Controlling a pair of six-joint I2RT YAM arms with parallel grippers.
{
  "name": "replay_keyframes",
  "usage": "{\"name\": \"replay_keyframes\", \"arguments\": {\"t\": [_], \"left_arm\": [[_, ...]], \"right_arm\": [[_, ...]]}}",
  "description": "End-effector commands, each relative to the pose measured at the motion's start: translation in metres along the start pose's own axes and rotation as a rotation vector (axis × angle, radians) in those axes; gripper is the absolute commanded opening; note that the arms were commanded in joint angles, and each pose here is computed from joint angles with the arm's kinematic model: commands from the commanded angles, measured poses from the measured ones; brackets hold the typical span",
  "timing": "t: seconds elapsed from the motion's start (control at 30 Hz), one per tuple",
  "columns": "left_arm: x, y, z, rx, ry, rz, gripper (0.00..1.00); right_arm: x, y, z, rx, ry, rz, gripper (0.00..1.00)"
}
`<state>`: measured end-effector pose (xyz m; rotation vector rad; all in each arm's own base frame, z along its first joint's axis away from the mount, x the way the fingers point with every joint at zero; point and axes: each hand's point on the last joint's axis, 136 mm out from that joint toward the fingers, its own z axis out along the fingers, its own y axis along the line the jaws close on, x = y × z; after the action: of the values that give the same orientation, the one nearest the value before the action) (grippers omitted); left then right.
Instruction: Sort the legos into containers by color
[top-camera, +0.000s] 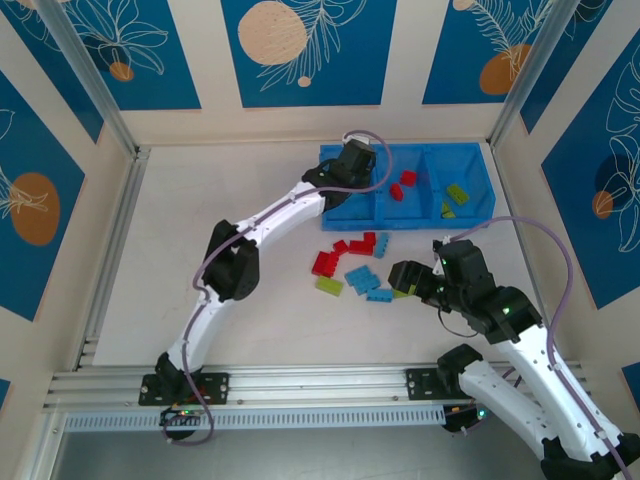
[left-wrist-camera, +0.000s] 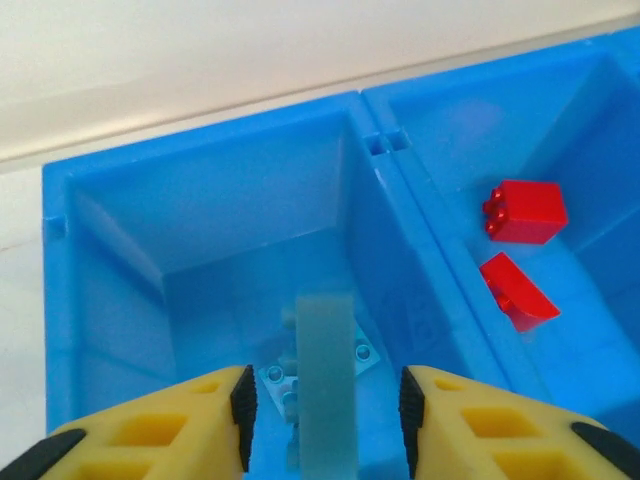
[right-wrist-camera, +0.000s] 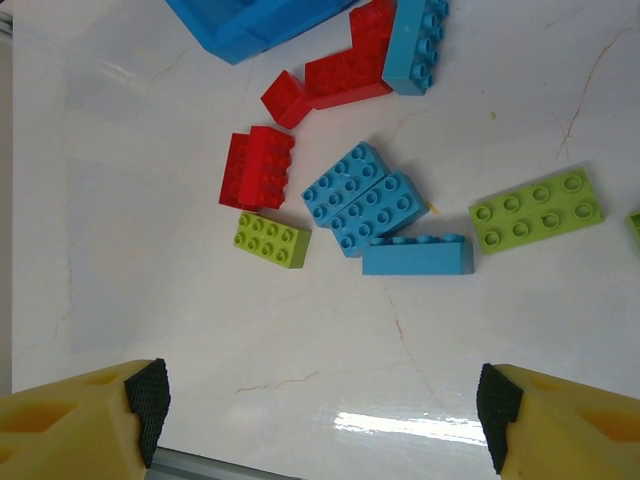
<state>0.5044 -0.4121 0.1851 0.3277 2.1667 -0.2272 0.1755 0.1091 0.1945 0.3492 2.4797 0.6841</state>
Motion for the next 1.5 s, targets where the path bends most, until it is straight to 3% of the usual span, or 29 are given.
{"name": "replay_keyframes", "arguments": {"t": [0.0, 0.13, 0.23, 0.37, 0.47, 0.57, 0.67, 0.87, 0.97, 1.13, 1.33, 1.47], "left_arm": [[-0.028, -0.004, -0.032, 0.057, -0.003, 0.013, 0.46], [-0.039, -0.017, -0.087, 0.177, -0.060, -0.012, 0.46], [-0.027, -0.024, -0.142, 0.253, -0.111, 0.012, 0.46], [0.021, -0.036, -0.212, 0.325, -0.168, 0.136, 0.46], [0.068, -0.039, -0.243, 0.363, -0.172, 0.236, 0.47], [0.113, -0.032, -0.256, 0.398, -0.160, 0.298, 0.50], [0.148, -0.015, -0.258, 0.404, -0.175, 0.341, 0.52], [0.183, -0.005, -0.263, 0.464, -0.224, 0.397, 0.62], [0.186, -0.007, -0.265, 0.491, -0.237, 0.402, 0.66], [0.187, 0.002, -0.262, 0.441, -0.242, 0.414, 0.72], [0.184, 0.007, -0.262, 0.415, -0.251, 0.405, 0.85], [0.181, 0.011, -0.263, 0.396, -0.262, 0.392, 0.94]], "right_arm": [[-0.004, -0.006, -0.006, 0.034, -0.026, 0.038, 0.84], [-0.005, -0.024, 0.002, 0.121, -0.046, 0.092, 0.87], [-0.004, -0.044, 0.010, 0.230, -0.047, 0.155, 0.88], [0.001, -0.073, 0.023, 0.404, -0.037, 0.292, 0.88], [0.004, -0.094, 0.031, 0.533, -0.035, 0.400, 0.88], [0.002, -0.113, 0.044, 0.607, -0.006, 0.512, 0.89], [-0.005, -0.120, 0.068, 0.541, 0.050, 0.610, 0.91], [-0.018, -0.139, 0.087, 0.571, 0.077, 0.688, 0.91], [-0.003, -0.155, 0.093, 0.630, 0.106, 0.809, 0.90], [0.013, -0.159, 0.116, 0.580, 0.163, 0.878, 0.77], [0.020, -0.171, 0.110, 0.649, 0.142, 0.922, 0.38], [0.000, -0.160, 0.089, 0.600, 0.042, 0.886, 0.30]]}}
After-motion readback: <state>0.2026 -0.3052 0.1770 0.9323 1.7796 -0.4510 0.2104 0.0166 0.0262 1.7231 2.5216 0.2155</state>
